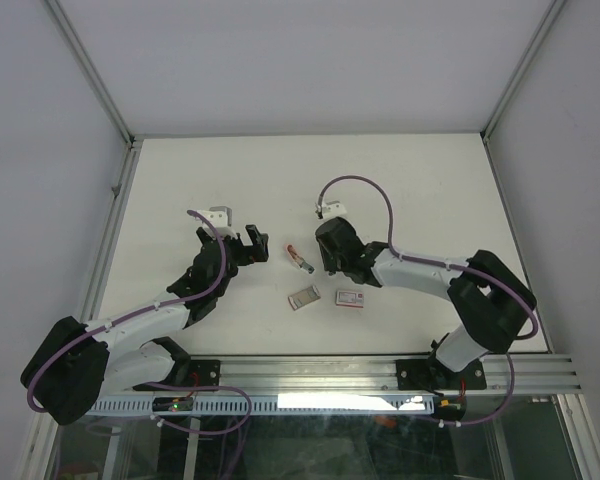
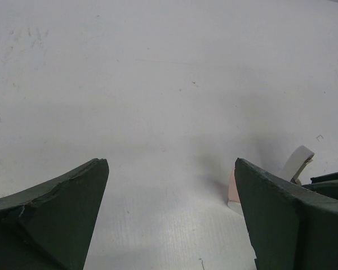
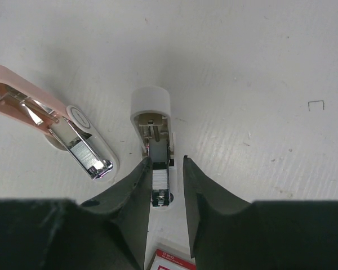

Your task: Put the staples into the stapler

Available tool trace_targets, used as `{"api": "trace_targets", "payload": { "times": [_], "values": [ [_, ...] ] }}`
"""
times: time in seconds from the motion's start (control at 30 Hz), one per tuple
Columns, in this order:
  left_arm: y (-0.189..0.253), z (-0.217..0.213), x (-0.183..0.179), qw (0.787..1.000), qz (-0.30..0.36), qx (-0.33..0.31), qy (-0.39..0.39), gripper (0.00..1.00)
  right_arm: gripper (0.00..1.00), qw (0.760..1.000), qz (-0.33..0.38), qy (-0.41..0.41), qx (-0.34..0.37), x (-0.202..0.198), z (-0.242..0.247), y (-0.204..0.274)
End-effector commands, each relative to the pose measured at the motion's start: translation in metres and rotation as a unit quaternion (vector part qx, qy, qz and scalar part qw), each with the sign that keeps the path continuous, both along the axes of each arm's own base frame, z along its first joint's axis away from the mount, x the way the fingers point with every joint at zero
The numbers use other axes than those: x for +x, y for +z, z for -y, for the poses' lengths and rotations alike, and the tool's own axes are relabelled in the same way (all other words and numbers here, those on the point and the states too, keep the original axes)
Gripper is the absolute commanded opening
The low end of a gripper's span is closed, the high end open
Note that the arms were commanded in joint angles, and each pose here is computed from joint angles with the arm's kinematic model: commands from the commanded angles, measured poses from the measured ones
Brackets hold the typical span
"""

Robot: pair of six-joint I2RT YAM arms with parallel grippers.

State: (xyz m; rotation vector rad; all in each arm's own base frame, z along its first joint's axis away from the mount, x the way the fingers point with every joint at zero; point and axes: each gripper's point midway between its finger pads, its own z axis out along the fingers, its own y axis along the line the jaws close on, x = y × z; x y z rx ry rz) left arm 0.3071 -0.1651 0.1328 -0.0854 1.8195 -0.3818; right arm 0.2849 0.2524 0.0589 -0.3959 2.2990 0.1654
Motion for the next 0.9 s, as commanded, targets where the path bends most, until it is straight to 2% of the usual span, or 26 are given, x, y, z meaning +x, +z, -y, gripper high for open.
{"api": "trace_targets", "payload": {
  "times": [0.0,0.87],
  "values": [
    [0.021,0.000,0.003,0.999,0.035,-0.017,0.005,0.99,0.31,0.999,0.017,-0.014,0.023,0.015,-0.012,0.016],
    [0.022,0.000,0.003,0.999,0.037,-0.019,0.004,0.99,0.30,1.000,-0.010,-0.022,0.008,0.006,-0.001,0.001]
  ]
}}
